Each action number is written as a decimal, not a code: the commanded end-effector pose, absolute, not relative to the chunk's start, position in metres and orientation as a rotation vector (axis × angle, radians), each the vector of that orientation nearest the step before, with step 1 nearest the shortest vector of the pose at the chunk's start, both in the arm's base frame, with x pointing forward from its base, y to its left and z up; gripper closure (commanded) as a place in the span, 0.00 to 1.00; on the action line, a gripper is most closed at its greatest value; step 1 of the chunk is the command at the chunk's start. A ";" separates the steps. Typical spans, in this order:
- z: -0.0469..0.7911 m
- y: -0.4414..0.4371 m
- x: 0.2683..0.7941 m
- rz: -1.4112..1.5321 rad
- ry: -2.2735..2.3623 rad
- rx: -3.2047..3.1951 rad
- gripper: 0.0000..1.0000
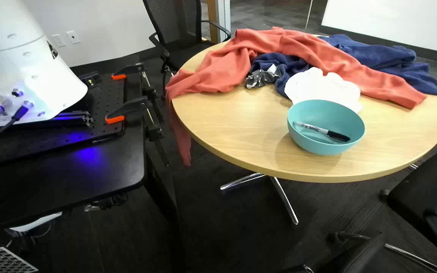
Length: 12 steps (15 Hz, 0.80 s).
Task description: Put the marker on the table
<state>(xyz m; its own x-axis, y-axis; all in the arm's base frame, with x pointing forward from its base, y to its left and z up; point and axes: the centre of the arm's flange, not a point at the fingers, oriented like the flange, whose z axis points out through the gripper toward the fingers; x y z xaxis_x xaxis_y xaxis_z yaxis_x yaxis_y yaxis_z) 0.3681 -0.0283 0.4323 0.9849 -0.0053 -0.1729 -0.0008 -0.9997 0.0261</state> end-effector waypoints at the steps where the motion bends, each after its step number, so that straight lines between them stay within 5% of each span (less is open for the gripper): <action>1: 0.432 -0.028 0.368 -0.270 -0.005 3.104 0.00; 12: 0.437 -0.058 0.416 -0.120 -0.156 3.093 0.00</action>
<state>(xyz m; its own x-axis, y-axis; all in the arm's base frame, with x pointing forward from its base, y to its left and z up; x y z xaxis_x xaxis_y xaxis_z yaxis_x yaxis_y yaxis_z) 0.3796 -0.0354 0.4361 0.9920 -0.0341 -0.1219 -0.0308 -0.9991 0.0288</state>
